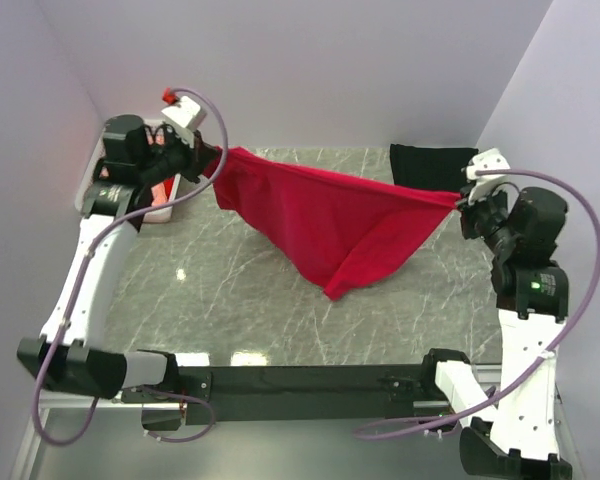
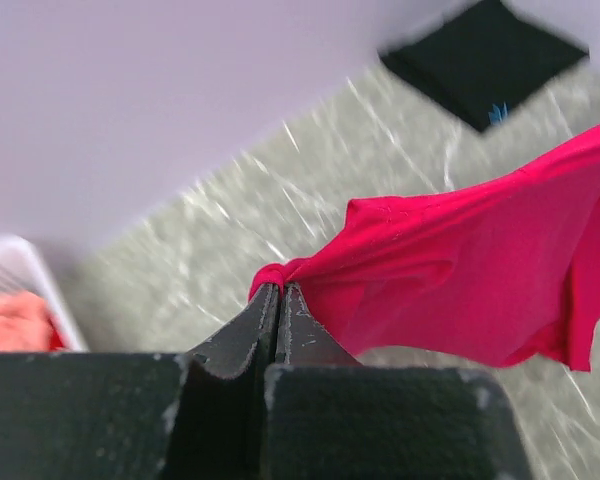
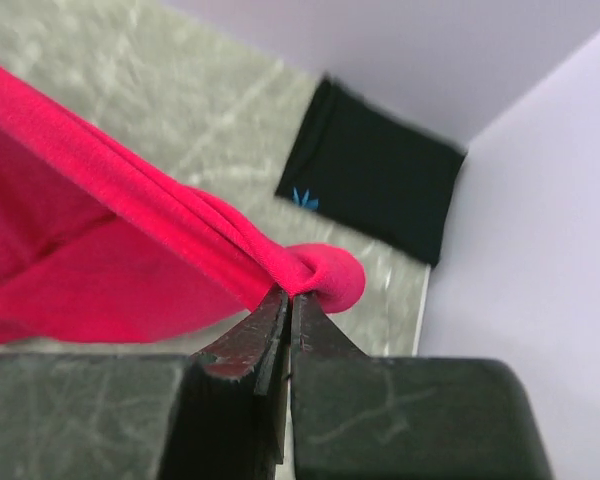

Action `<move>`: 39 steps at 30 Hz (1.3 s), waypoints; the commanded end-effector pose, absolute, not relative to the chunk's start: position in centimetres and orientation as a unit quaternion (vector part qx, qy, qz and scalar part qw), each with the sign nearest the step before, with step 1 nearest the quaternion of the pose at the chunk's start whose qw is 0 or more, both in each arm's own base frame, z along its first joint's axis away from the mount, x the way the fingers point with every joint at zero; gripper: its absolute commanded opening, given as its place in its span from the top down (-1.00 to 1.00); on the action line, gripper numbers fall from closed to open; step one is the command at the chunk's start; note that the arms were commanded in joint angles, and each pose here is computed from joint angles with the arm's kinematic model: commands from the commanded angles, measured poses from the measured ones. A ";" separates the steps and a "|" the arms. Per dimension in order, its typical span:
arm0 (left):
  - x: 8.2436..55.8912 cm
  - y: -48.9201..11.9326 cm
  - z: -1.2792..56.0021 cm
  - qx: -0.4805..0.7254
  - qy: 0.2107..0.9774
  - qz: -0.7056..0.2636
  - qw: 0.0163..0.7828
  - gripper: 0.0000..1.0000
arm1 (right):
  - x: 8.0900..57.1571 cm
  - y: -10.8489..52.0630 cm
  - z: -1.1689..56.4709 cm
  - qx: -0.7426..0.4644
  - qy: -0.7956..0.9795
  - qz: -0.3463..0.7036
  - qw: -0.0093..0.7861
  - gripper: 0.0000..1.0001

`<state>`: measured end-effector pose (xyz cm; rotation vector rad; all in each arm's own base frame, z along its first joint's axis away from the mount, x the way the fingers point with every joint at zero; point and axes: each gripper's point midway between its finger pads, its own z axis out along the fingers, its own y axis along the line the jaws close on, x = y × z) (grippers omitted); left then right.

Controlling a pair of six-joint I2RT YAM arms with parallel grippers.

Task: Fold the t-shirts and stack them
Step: Flatten the tshirt out

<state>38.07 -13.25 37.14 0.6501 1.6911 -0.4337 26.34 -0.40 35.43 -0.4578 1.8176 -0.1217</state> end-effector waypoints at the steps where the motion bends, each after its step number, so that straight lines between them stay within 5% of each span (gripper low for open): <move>1: 36.4 -9.7 46.6 0.247 0.656 -0.101 0.706 0.99 | 25.2 -0.7 42.2 -0.190 0.730 -0.079 0.652 1.00; 15: 17.8 -5.2 54.6 0.178 0.539 -0.031 0.822 0.99 | 11.5 1.8 52.7 -0.175 0.608 -0.112 0.766 1.00; 20: 15.0 -3.4 57.4 0.141 0.511 -0.002 0.848 0.99 | 9.7 1.3 54.7 -0.151 0.583 -0.129 0.788 1.00; 27: 22.0 -4.7 54.8 0.165 0.568 -0.013 0.806 0.99 | 17.7 1.3 51.2 -0.170 0.641 -0.079 0.744 1.00; 39: 36.1 -9.0 27.9 0.218 0.772 -0.114 0.586 0.99 | 32.8 3.2 25.4 -0.229 0.822 0.019 0.520 1.00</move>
